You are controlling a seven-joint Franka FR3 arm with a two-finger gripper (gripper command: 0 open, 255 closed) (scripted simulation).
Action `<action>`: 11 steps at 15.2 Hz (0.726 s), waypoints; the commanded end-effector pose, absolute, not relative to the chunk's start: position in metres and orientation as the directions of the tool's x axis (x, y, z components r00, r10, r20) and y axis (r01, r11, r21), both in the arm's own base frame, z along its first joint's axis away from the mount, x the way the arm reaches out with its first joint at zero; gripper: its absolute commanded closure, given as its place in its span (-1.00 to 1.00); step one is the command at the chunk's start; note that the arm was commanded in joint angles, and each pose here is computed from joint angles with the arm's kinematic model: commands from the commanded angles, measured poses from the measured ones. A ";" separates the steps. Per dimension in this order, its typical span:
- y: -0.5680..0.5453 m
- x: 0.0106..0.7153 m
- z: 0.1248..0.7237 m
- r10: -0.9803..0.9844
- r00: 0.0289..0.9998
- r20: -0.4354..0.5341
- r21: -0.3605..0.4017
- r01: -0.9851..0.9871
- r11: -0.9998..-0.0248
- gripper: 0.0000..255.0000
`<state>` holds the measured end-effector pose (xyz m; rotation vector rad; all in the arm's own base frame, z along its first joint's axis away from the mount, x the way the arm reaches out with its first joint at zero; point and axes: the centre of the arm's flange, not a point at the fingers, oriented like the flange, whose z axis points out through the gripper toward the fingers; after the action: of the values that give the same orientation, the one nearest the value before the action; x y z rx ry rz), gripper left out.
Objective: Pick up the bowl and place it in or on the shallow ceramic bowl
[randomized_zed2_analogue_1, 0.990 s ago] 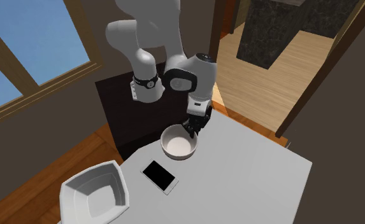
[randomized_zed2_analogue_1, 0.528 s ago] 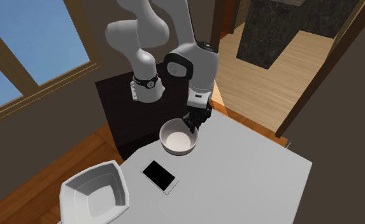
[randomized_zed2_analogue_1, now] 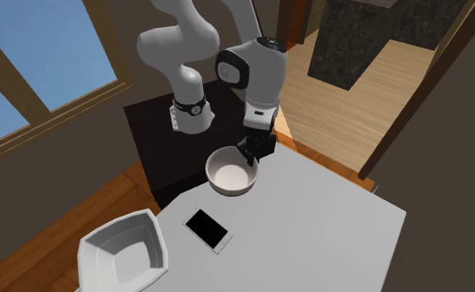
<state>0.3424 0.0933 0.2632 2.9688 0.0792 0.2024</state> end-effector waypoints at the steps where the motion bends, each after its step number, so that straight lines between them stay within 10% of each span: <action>1: 0.094 0.342 0.274 0.064 0.989 0.130 0.165 0.042 -0.985 1.00; 11: 0.042 0.348 0.308 0.064 0.989 0.130 0.165 0.042 -0.985 1.00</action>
<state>0.3477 0.0560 0.3085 2.9709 0.0765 0.2012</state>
